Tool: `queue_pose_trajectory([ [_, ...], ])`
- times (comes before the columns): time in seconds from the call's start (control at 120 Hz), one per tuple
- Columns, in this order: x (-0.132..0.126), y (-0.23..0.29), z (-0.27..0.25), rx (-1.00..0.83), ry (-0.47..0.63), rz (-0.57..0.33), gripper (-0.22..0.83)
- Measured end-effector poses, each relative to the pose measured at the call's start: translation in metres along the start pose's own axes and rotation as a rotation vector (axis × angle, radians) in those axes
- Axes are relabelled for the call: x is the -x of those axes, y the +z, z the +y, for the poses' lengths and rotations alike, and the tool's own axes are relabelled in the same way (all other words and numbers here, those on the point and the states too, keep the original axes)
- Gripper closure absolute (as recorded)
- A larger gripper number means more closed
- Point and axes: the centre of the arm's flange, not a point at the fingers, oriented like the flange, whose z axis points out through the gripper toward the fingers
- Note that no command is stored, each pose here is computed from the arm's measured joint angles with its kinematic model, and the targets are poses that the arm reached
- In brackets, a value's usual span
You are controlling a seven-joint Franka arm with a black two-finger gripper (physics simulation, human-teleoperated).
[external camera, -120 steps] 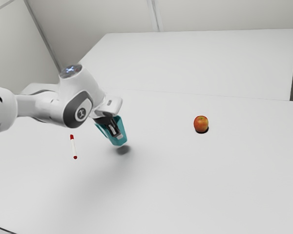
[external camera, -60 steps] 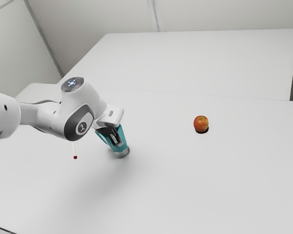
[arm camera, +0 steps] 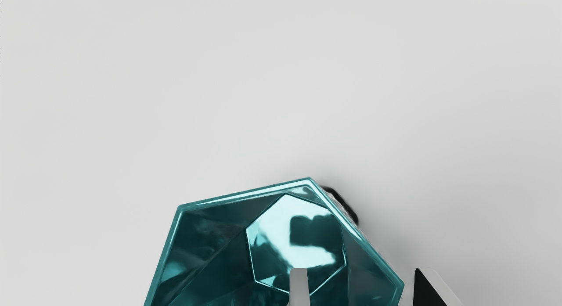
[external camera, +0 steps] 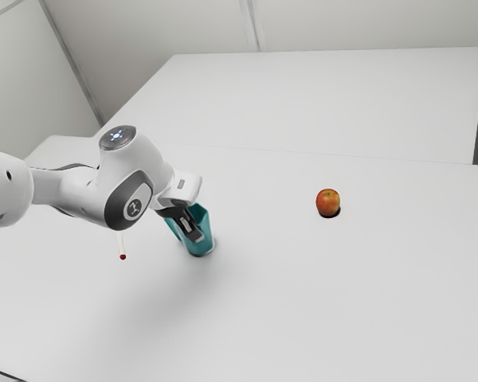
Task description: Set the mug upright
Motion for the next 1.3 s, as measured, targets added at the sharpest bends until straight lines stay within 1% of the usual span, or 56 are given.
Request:
queue_pose_trajectory([
  [0.217,-0.003,-0.007,-0.003,-0.006,-0.003,0.012,0.32],
  [0.467,-0.011,-0.035,-0.010,-0.019,-0.010,0.052,0.25],
  [0.6,-0.030,-0.067,-0.021,-0.041,-0.011,0.094,0.23],
  [0.708,-0.051,-0.101,-0.038,-0.057,-0.022,0.124,0.15],
  [0.775,-0.064,-0.122,-0.052,-0.062,-0.040,0.122,0.11],
  [0.842,-0.076,-0.144,-0.066,-0.059,-0.066,0.100,0.08],
  [0.908,-0.083,-0.158,-0.075,-0.040,-0.100,0.057,0.06],
  [1.058,-0.094,-0.165,-0.093,0.008,-0.199,-0.057,0.03],
  [1.117,-0.093,-0.164,-0.097,0.026,-0.237,-0.093,0.02],
  [1.3,-0.077,-0.161,-0.121,0.072,-0.373,-0.178,0.01],
])
